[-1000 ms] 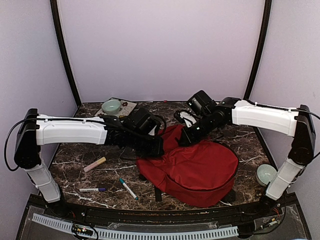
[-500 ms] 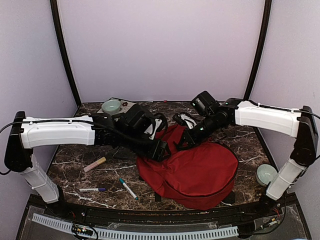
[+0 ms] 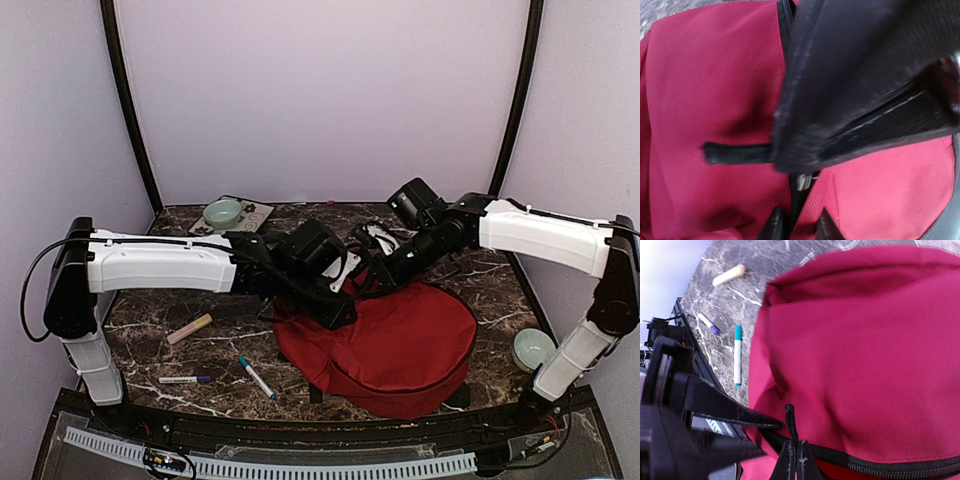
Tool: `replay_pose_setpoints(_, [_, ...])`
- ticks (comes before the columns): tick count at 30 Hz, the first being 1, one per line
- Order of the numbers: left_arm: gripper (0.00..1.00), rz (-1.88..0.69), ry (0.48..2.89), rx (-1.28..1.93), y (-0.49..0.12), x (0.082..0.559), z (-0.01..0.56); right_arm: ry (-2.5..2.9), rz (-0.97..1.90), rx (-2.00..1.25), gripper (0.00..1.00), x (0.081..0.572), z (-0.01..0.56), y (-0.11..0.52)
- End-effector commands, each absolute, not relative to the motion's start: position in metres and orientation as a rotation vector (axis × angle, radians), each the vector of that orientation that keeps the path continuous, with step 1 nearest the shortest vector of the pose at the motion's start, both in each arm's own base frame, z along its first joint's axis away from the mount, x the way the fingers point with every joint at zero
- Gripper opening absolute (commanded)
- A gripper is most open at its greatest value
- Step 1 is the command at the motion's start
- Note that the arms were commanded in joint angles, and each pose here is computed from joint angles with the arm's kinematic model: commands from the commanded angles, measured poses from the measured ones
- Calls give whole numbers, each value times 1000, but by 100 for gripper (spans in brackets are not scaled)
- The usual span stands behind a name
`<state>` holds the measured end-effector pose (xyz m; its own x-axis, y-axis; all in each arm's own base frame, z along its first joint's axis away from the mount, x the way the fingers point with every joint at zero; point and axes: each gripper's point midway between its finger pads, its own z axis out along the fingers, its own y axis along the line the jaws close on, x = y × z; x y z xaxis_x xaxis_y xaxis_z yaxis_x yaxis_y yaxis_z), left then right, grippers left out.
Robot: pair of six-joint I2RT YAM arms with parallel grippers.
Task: Pack the student bag
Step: Hold the lower front pocket of the student bag, then unzip the lower front pocket of the student bag.
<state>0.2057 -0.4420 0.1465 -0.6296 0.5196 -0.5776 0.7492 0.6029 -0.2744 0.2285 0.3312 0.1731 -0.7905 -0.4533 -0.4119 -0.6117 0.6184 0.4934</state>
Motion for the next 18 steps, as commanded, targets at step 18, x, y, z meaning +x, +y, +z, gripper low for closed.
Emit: replay_pose_setpoints(18, [0,-618,2391,1003,-427,192,159,2592,609,-477,0,322,183,256])
